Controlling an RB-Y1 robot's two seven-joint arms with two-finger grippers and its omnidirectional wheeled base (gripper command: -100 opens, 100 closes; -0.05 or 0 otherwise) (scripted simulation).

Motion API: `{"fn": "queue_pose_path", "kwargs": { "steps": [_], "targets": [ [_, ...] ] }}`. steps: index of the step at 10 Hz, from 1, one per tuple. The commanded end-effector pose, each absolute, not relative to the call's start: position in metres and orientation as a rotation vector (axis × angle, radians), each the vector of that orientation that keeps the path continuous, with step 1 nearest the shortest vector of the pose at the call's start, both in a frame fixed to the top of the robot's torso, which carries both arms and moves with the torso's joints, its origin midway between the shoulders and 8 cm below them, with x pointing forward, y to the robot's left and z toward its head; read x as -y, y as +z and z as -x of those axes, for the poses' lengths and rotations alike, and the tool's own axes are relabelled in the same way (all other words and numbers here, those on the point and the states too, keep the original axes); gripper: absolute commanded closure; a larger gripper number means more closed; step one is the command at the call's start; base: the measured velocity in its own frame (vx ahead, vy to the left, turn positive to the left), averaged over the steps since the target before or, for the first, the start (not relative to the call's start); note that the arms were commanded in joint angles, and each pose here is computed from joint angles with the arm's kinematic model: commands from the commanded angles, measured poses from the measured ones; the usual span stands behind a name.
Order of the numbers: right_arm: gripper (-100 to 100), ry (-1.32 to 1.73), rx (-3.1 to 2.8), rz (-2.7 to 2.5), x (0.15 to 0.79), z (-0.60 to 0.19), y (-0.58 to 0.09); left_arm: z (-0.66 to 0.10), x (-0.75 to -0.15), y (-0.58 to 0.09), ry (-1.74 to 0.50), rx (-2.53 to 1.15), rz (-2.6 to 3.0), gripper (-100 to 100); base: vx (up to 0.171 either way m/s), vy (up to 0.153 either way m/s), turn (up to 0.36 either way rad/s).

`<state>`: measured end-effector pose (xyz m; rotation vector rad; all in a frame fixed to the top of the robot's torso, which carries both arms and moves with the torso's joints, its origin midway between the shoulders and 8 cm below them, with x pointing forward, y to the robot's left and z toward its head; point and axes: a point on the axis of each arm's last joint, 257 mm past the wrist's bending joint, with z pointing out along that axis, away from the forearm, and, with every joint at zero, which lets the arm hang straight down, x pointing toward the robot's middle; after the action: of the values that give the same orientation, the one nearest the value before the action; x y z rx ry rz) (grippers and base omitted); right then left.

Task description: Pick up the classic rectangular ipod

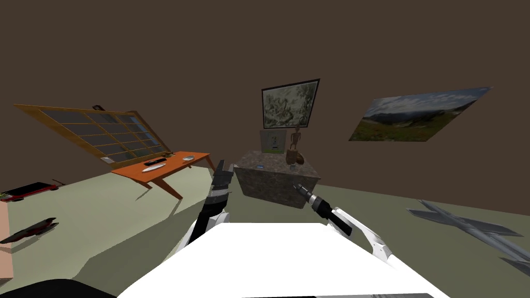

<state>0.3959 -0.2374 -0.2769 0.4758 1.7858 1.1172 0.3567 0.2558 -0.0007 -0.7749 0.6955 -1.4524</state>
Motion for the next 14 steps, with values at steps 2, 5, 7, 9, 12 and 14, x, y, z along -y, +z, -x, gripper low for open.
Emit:
{"fn": "queue_pose_path", "kwargs": {
  "steps": [2, 5, 7, 9, 12, 14],
  "targets": [
    [-100, 1.019, -1.883, -0.482, 0.265, -0.394, -0.307, -0.357, -0.256, -0.001, -1.452, -0.695, 0.775, 0, -0.014, 0.108, 0.06],
    [-100, 0.876, -1.993, -0.498, 0.312, -0.386, -0.341, -0.357, -0.256, -0.001, -1.452, -0.695, 0.775, 0, -0.011, 0.107, 0.089],
    [-100, 0.728, -2.079, -0.522, 0.363, -0.378, -0.367, -0.357, -0.256, -0.001, -1.452, -0.696, 0.775, 0, 0.024, 0.11, 0.133],
    [-100, 0.634, -2.121, -0.53, 0.397, -0.372, -0.376, -0.357, -0.256, -0.001, -1.452, -0.696, 0.775, 0, 0.037, 0.097, 0.082],
    [-100, 0.462, -2.18, -0.553, 0.459, -0.361, -0.387, -0.357, -0.256, -0.001, -1.452, -0.696, 0.775, 0, 0.059, 0.121, 0.15],
    [-100, 0.376, -2.202, -0.566, 0.491, -0.354, -0.389, -0.357, -0.256, -0.001, -1.452, -0.696, 0.775, 0, 0.043, 0.075, 0.109]
  ]
}}
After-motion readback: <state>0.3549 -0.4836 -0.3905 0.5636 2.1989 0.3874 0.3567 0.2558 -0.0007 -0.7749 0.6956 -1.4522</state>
